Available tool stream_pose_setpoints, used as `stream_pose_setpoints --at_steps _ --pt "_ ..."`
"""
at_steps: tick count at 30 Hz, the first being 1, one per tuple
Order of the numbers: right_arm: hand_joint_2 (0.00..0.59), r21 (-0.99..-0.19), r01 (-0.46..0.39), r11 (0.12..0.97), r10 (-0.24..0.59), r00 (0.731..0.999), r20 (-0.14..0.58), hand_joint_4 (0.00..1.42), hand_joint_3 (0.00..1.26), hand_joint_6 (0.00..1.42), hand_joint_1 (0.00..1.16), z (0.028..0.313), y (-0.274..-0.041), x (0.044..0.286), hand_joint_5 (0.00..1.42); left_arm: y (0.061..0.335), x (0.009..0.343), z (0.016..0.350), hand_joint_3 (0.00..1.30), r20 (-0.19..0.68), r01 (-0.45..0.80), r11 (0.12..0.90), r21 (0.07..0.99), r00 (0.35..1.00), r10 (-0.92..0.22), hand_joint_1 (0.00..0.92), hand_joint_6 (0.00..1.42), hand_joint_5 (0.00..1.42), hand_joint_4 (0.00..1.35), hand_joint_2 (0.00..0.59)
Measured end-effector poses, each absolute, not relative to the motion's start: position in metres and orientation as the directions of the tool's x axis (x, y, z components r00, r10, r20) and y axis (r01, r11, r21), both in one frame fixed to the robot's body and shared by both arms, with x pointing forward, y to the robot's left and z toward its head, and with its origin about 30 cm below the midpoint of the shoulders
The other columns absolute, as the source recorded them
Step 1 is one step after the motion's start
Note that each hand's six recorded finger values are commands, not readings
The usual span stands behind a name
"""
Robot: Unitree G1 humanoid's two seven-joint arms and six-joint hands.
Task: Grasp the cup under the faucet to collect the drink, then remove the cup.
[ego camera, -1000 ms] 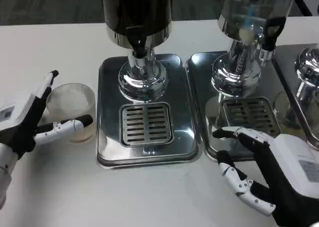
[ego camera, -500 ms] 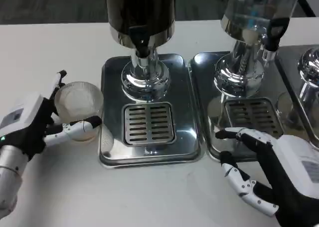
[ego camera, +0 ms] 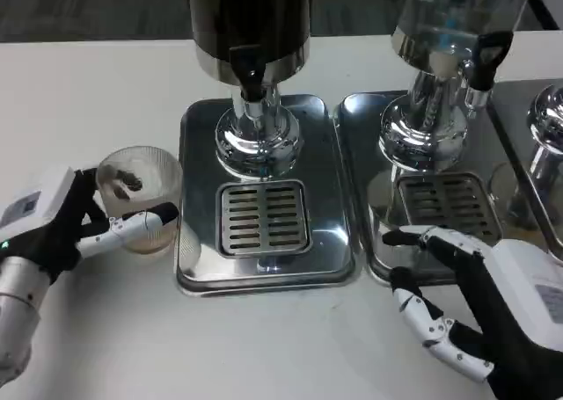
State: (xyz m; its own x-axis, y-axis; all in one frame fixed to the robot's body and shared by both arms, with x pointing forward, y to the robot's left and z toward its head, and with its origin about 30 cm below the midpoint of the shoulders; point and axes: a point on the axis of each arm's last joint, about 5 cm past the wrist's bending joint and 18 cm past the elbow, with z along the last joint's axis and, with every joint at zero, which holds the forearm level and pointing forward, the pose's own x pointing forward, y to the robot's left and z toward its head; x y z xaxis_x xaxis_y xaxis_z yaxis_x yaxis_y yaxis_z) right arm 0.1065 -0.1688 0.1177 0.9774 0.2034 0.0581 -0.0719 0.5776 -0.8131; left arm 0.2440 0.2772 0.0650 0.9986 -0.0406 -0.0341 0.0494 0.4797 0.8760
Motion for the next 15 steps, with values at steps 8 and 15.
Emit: stream_pose_setpoints --at_steps 8,15 --pt "0.436 -0.81 -0.07 0.583 0.205 0.977 0.064 0.29 0.34 0.38 0.25 0.1182 -0.1684 0.1075 0.29 0.2757 0.2436 0.0644 0.69 -0.023 0.047 0.482 0.875 0.998 -0.055 0.203 1.29 1.0 0.74 0.187" --pt "0.436 -0.806 -0.066 0.588 0.207 0.976 0.071 0.29 0.34 0.38 0.25 0.119 -0.1681 0.1088 0.29 0.2756 0.2407 0.0619 0.71 -0.013 0.036 0.488 0.872 0.999 -0.05 0.202 1.3 1.02 0.77 0.185"
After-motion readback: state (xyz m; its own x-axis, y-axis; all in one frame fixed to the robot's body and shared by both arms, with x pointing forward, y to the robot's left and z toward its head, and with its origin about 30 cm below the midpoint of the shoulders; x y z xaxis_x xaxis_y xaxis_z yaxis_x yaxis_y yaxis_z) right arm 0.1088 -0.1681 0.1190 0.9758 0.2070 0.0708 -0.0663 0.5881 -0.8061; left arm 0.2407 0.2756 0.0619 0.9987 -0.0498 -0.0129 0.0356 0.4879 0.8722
